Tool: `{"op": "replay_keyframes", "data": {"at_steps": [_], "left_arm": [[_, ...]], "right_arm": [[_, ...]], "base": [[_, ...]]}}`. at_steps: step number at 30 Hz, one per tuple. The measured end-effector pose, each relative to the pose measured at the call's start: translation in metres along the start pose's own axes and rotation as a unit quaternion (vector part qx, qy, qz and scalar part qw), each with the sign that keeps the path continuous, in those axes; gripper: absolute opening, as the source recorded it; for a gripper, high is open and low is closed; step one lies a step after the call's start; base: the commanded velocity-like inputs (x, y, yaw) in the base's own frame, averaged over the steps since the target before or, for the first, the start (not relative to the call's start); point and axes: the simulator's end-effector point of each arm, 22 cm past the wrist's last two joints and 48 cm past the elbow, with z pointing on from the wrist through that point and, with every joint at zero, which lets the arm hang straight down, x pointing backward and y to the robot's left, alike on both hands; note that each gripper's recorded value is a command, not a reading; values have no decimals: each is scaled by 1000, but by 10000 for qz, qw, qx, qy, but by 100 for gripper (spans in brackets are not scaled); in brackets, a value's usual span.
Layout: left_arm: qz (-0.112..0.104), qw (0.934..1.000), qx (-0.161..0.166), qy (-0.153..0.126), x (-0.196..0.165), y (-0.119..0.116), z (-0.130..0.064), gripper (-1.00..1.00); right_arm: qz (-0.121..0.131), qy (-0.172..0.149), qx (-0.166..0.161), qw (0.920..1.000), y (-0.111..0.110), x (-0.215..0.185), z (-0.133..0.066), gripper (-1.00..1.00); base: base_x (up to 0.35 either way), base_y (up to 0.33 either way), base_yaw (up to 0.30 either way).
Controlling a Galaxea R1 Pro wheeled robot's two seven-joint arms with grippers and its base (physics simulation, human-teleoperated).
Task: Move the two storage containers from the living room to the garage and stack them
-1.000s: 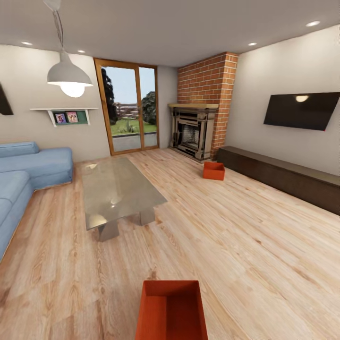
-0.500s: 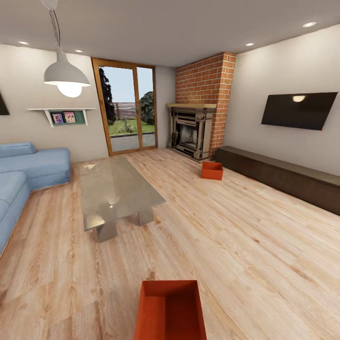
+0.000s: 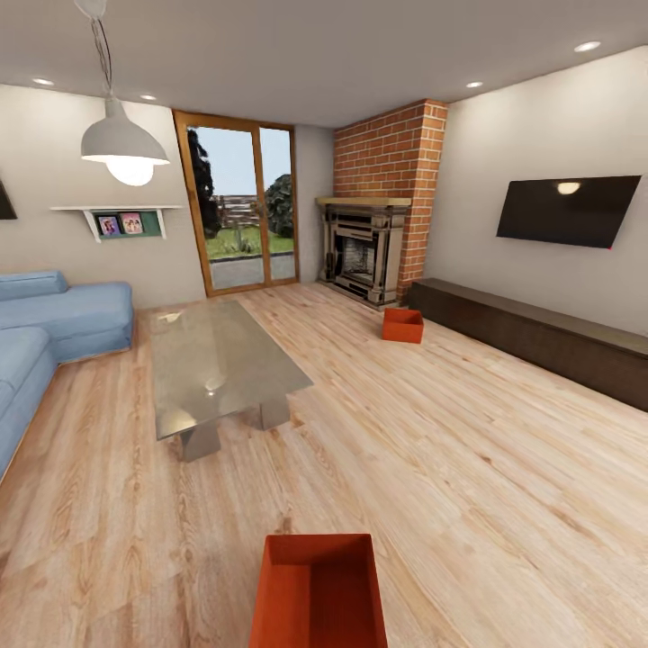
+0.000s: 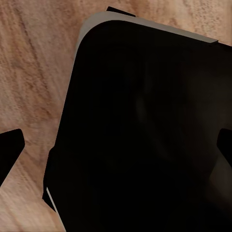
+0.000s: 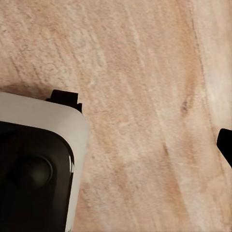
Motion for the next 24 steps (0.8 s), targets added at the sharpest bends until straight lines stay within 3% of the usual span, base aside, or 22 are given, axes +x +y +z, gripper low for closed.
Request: {"op": "replay_keyframes", "data": {"at_steps": [24], "left_arm": [[-3, 10000, 0, -3, 0, 0, 0, 100]], "right_arm": [[-7, 30, -19, 10000, 3, 1, 0, 100]], "base": [[0, 16, 0]]}}
